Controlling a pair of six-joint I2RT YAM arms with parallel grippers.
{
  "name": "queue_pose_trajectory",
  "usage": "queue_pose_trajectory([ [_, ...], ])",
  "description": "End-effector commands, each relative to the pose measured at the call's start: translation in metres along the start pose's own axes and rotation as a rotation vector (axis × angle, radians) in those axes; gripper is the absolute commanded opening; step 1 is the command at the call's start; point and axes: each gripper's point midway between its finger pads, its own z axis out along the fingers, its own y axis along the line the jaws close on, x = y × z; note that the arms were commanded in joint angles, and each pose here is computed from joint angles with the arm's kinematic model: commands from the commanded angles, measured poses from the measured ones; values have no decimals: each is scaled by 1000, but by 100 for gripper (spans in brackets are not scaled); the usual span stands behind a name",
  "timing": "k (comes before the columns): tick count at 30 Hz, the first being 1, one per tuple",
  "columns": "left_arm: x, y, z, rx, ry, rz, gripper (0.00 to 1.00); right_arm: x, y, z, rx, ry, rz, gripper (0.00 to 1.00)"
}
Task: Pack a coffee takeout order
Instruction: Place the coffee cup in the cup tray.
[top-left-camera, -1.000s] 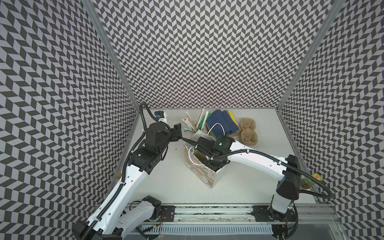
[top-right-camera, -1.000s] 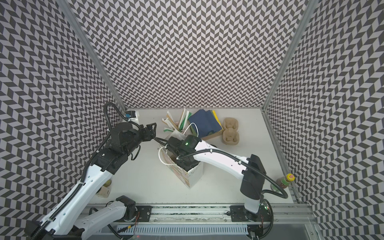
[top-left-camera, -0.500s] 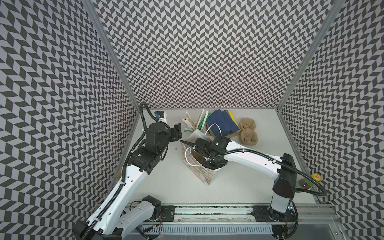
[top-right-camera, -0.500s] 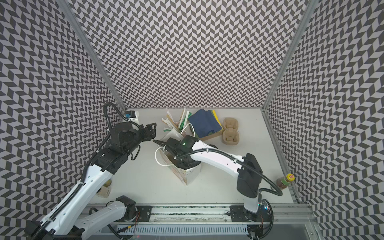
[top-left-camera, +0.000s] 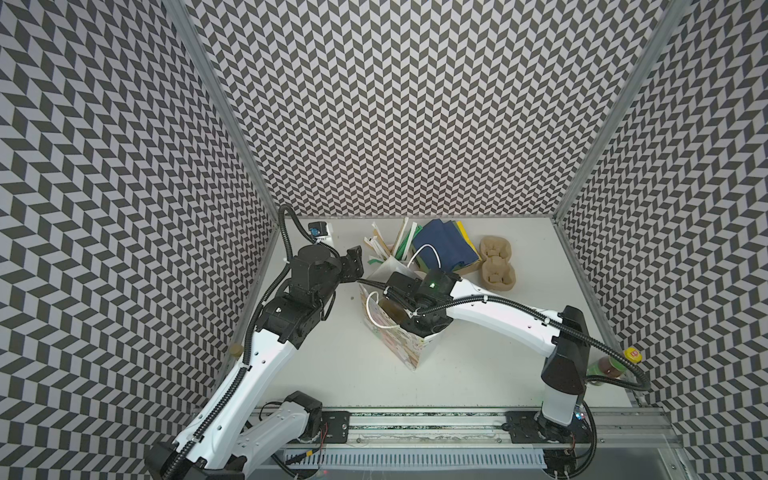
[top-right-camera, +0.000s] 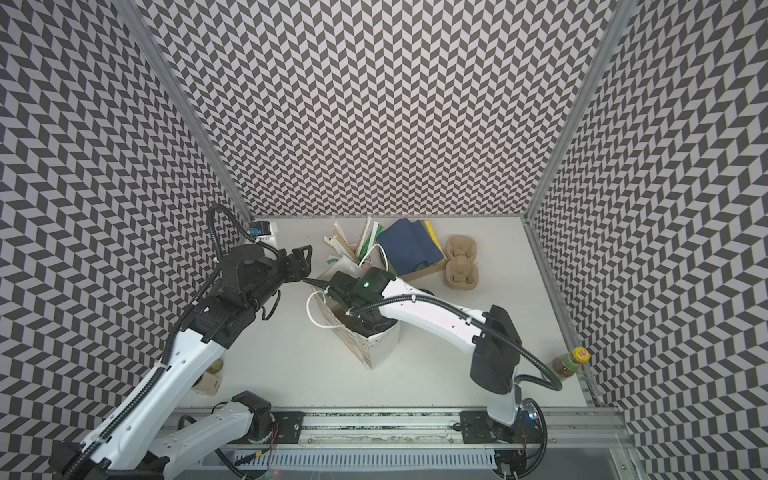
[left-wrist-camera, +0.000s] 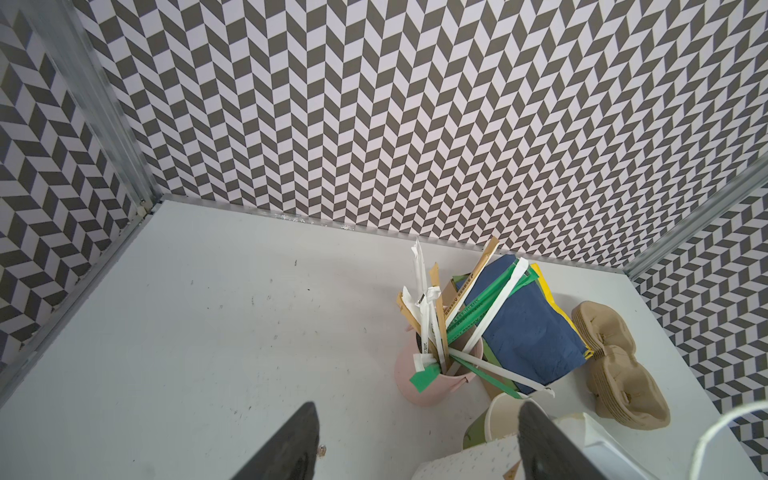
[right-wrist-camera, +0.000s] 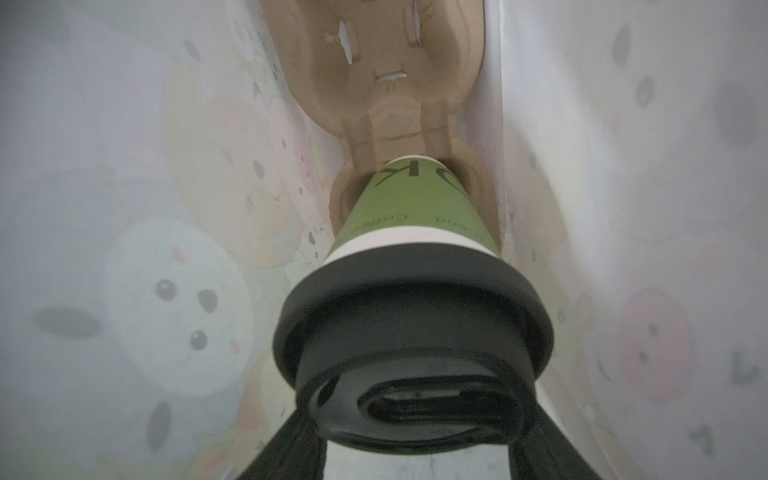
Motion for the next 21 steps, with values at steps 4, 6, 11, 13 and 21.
queue_pose_trajectory([
  [4, 0, 1, 1, 1, -6, -8, 76, -17, 7, -14, -30, -77, -9, 65],
  [6, 0, 0, 1, 2, -7, -8, 76, -19, 7, -18, -33, -88, -9, 73],
  [11, 0, 1, 1, 0, -6, -8, 76, -22, 7, -27, -38, -116, -8, 91],
  [13, 0, 1, 1, 0, -6, -7, 76, -23, 7, -30, -39, -125, -9, 95],
  [21, 1, 1, 2, -1, -3, -7, 76, -25, 7, -41, -55, -155, -8, 99],
])
